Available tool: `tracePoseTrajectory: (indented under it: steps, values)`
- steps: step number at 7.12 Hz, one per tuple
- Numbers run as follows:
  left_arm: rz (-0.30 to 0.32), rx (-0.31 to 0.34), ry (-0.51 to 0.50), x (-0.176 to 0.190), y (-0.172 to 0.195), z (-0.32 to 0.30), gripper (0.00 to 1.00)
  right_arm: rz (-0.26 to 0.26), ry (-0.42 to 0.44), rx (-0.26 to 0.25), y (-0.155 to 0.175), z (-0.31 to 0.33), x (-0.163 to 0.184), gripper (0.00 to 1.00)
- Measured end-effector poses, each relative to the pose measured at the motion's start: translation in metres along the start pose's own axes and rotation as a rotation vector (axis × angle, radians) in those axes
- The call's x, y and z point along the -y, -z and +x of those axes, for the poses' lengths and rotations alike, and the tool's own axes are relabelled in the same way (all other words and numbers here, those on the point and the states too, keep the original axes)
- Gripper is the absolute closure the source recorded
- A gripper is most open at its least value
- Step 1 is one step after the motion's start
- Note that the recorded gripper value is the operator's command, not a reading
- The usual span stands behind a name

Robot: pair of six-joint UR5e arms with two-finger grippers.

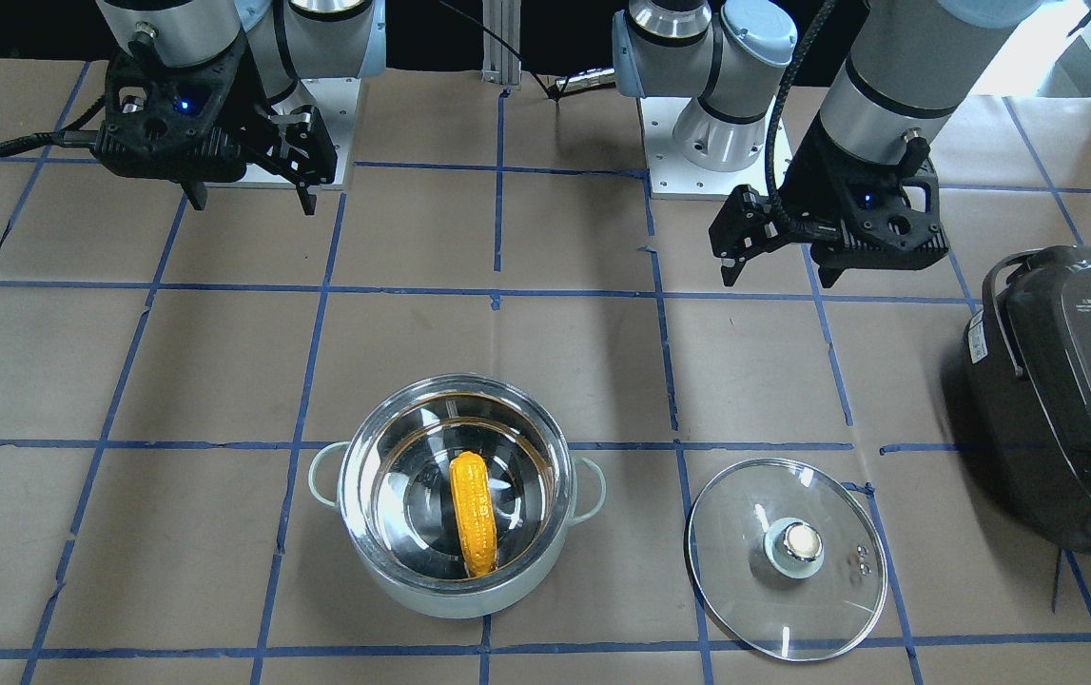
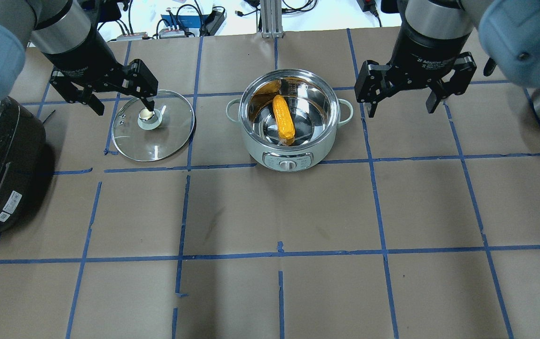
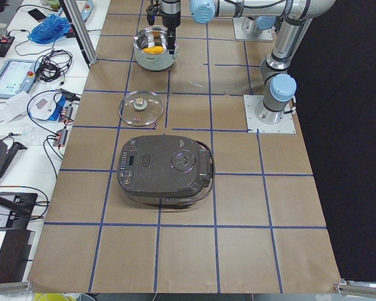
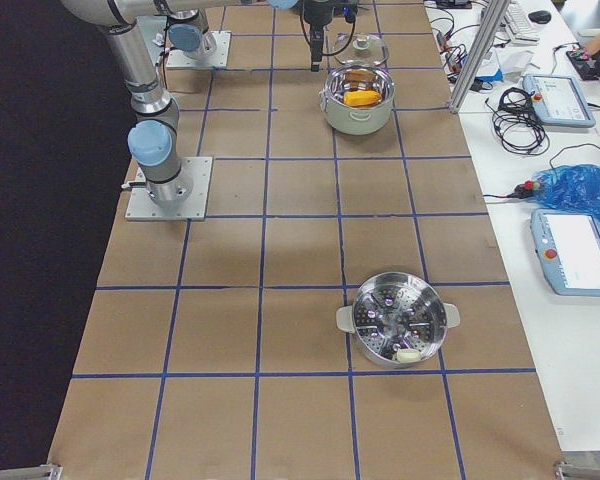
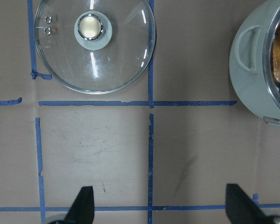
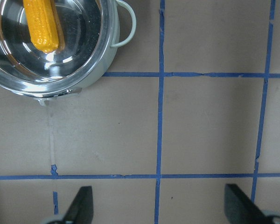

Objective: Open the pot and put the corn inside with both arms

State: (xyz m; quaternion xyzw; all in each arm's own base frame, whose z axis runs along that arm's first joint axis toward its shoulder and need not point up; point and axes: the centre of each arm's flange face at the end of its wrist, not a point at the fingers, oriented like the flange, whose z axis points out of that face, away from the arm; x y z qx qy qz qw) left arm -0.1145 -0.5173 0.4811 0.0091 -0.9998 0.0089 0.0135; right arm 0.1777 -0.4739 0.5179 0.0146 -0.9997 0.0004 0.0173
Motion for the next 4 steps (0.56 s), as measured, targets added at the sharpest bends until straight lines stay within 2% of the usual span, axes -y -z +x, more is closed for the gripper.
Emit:
tracePoseTrajectory:
  steps: [2,4]
  values:
    - [0.005,0.001,-0.004,0.0017,0.0024,0.0001,0.0,0.05,0.009,0.013,0.0068,-0.0018,0.0057,0.0]
    - [0.002,0.0,-0.006,0.0029,0.0005,-0.0005,0.0,0.061,0.001,0.015,0.007,-0.0005,0.0087,0.0]
